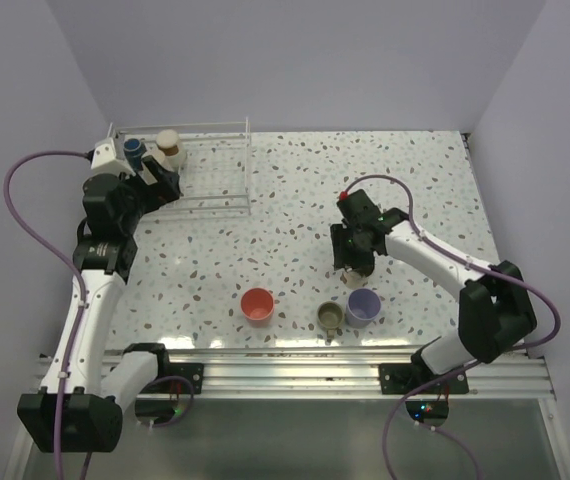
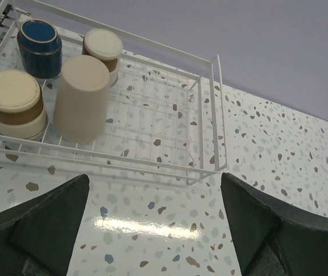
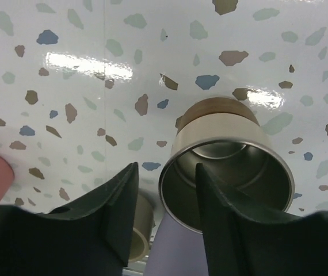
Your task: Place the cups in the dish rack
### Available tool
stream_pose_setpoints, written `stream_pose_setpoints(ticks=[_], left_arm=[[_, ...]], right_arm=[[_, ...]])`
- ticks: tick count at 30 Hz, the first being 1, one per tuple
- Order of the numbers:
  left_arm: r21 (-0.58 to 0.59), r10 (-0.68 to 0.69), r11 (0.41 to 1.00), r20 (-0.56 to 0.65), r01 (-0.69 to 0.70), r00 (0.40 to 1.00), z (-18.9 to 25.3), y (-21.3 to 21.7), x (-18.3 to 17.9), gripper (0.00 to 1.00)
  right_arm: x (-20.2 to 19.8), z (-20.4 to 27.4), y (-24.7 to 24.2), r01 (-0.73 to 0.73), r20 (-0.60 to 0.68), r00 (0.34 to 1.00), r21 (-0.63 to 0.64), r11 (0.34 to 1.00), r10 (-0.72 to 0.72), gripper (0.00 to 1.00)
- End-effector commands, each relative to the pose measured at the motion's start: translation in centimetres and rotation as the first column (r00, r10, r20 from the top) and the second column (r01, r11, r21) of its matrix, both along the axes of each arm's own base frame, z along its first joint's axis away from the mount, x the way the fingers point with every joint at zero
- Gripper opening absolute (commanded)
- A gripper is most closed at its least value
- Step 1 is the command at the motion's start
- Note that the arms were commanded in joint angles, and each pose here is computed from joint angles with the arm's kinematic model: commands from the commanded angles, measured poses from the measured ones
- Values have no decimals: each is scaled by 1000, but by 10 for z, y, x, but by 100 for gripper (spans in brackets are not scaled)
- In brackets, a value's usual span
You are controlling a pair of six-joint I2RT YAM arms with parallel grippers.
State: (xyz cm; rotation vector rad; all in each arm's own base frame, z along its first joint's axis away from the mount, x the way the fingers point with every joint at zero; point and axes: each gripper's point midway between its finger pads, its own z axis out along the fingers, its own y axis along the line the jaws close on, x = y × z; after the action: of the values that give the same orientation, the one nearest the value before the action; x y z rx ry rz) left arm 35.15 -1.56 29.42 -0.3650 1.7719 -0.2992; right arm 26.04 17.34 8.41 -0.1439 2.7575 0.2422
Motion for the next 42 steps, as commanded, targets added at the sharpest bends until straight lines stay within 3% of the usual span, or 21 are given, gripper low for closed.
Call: stream_pose_setpoints(ticks=[1, 8, 15, 19, 21, 24, 28, 32, 33, 36, 42], left_arm=[[9, -5, 1000, -17, 5, 1000, -1, -1, -12, 99], [12, 7, 1000, -2, -7, 1000, 6, 1, -17, 99], [-10, 13, 1000, 13, -13, 1000, 15, 0, -18, 99], [-19, 26, 999, 36, -26, 999, 27, 2, -14, 100], [-27, -48, 998, 73, 50, 996, 41, -11, -10, 100], [-41, -199, 978, 151, 207, 968, 64, -38, -7, 100], [-71, -445, 875, 276, 480, 852, 95, -86, -17, 100], [-102, -540, 767, 431, 634, 723, 132, -111, -21, 100], [-154, -541, 736, 452, 659, 709, 138, -115, -24, 100], [-161, -572, 636, 558, 755, 601, 157, -127, -33, 100], [-206, -555, 499, 670, 842, 493, 175, -133, -51, 100]], right_arm=[[15, -7, -5, 3, 49, 999, -62, 998, 0, 45], [15, -10, -6, -1, 43, 999, -137, 991, 7, 1], [45, 61, 8, 38, 148, 989, -93, 995, -24, 0], [79, 146, 40, 26, 279, 959, 62, 998, -42, 0], [87, 182, 64, -34, 328, 944, 186, 982, -29, 0], [89, 269, 106, -177, 451, 891, 450, 875, -53, 0], [71, 351, 144, -331, 484, 872, 685, 648, -66, 0], [57, 416, 160, -438, 522, 848, 787, 435, -90, 0], [57, 422, 161, -441, 516, 851, 802, 402, -96, 0], [47, 462, 159, -464, 494, 859, 861, 209, -132, 0], [48, 469, 163, -441, 447, 886, 895, 72, -124, 0]])
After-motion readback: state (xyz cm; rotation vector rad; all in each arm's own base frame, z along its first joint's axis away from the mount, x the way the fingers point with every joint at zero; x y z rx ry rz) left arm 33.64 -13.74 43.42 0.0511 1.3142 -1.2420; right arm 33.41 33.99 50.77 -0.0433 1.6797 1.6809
